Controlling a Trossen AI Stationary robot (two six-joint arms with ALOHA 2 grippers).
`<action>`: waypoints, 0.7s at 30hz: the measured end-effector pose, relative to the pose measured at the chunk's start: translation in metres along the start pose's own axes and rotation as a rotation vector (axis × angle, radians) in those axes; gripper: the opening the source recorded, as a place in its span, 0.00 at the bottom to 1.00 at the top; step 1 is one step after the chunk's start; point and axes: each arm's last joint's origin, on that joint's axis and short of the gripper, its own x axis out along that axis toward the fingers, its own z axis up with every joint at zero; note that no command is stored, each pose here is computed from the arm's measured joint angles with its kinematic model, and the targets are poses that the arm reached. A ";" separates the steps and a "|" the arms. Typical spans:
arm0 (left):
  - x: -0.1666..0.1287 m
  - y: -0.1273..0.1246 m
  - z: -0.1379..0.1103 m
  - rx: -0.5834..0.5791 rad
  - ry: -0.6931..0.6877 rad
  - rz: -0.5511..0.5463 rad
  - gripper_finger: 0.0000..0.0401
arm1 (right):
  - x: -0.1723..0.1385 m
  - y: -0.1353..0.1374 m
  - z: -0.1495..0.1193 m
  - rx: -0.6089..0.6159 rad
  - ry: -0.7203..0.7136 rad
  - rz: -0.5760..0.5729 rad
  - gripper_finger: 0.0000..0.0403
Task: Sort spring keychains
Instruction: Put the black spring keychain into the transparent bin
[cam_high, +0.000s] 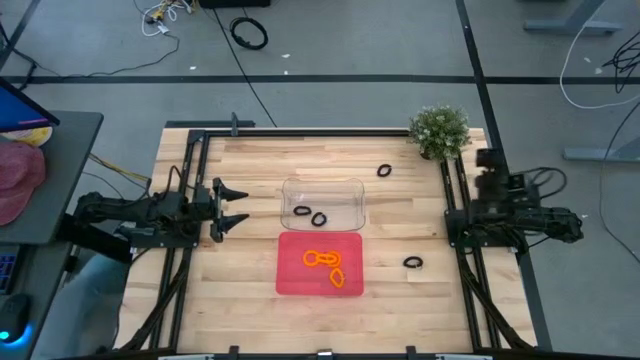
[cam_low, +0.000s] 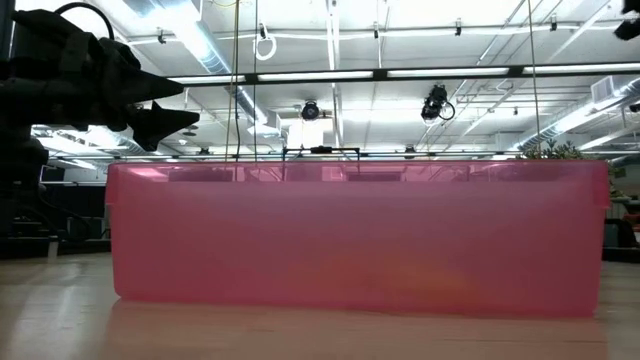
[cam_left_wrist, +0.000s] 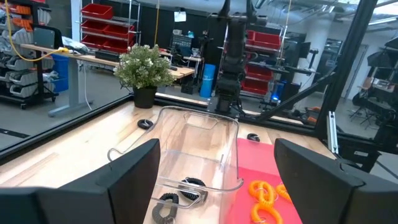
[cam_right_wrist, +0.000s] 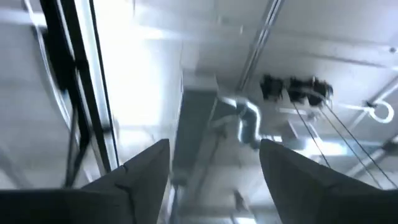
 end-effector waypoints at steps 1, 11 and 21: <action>0.000 0.000 0.000 0.000 0.000 0.000 0.80 | 0.000 0.000 0.004 0.031 -0.046 0.000 0.63; 0.000 0.000 0.000 0.000 0.000 0.000 0.80 | 0.052 0.003 0.036 -0.061 0.189 0.047 0.63; 0.000 0.000 0.000 0.000 0.000 0.000 0.80 | 0.120 0.005 0.087 -0.036 0.436 0.054 0.63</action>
